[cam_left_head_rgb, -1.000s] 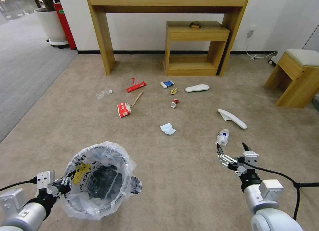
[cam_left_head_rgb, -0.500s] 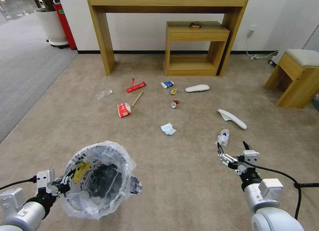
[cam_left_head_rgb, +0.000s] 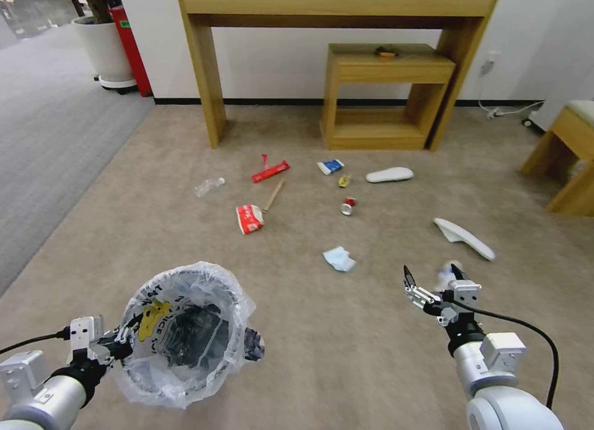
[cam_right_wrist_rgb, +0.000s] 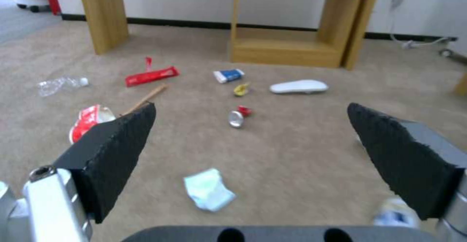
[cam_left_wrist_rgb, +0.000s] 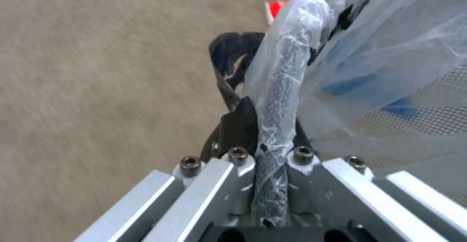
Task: Pick up the trash bin and place the garbage on the floor into it.
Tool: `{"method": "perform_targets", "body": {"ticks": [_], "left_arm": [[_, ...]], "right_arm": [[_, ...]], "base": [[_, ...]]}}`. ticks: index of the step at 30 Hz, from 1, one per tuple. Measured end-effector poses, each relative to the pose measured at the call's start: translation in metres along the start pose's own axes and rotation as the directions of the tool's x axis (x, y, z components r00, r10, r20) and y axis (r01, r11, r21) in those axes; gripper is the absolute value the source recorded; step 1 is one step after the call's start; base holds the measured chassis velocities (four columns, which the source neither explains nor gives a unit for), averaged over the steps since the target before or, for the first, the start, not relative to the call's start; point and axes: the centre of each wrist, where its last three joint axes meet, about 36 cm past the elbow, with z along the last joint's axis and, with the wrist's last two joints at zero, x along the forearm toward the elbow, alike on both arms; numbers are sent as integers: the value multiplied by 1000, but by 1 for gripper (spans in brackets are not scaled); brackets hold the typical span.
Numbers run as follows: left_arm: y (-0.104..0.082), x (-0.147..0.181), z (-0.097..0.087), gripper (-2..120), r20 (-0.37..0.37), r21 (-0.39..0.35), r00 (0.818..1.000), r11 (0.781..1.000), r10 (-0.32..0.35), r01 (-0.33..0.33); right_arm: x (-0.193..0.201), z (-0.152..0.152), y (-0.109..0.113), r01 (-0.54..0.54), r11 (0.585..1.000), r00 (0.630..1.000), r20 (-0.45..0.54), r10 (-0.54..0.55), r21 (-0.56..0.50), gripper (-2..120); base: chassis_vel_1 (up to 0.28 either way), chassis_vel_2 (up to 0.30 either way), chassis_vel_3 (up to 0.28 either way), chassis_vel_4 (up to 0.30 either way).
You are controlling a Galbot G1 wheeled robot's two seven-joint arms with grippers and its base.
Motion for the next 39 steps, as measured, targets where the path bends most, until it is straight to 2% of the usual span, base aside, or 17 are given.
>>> {"method": "perform_targets", "body": {"ticks": [10, 17, 20, 23, 24, 26, 27, 29, 30, 33, 37, 39], "left_arm": [[2, -1, 2, 1, 8, -8, 1000, 1000, -3, 3], [5, -2, 4, 1, 7, -8, 1000, 1000, -3, 3], [6, -3, 5, 1, 4, -6, 1000, 1000, -5, 5], [8, -4, 7, 1, 1, -3, 1000, 1000, -10, 10], [8, -4, 7, 1, 1, -3, 1000, 1000, -10, 10], [10, -4, 8, 1, -2, -2, 1000, 1000, -15, 15], [10, -4, 8, 1, -2, -2, 1000, 1000, -15, 15], [11, -5, 9, 1, -2, -4, 1000, 1000, -15, 15], [11, -5, 9, 1, -2, -4, 1000, 1000, -15, 15], [9, -8, 6, 1, 8, -12, 1000, 1000, -4, 4], [8, -11, 7, 1, 6, -14, 1000, 1000, 1, -1], [9, -12, 10, 1, -3, -14, 1000, 1000, -4, 4]], "right_arm": [[-3, 4, 0, -6, 1000, 1000, -14, 6, -14, 100], [-4, 8, 1, -13, 1000, 999, -34, 13, -14, 100], [-6, 15, -1, -28, 1000, 997, -77, 27, -13, 100], [-16, 39, -12, -51, 998, 987, -153, 47, -23, 100], [-16, 39, -12, -51, 998, 987, -153, 47, -23, 100], [-26, 67, -26, -60, 996, 971, -235, 45, -59, 100], [-26, 67, -26, -60, 996, 971, -235, 45, -59, 100], [-35, 93, -37, -56, 995, 952, -305, 28, -80, 100], [-35, 93, -37, -56, 995, 952, -305, 28, -80, 100], [-52, 129, -51, -42, 995, 923, -385, 3, -92, 100], [-60, 146, -54, -39, 993, 901, -434, -13, -110, 100], [-70, 161, -56, -52, 991, 865, -501, -19, -126, 100]], "base": [[-36, 445, 33, -450], [-263, 256, 231, -258], [-222, 209, 244, -183], [-60, 86, 55, -82], [0, 0, 0, 0], [24, -36, -26, 25], [47, -71, -51, 50], [49, -63, -54, 44], [25, -55, -57, 44], [8, -18, -13, 11], [0, 0, 0, 0], [0, 0, 0, 0]]}}
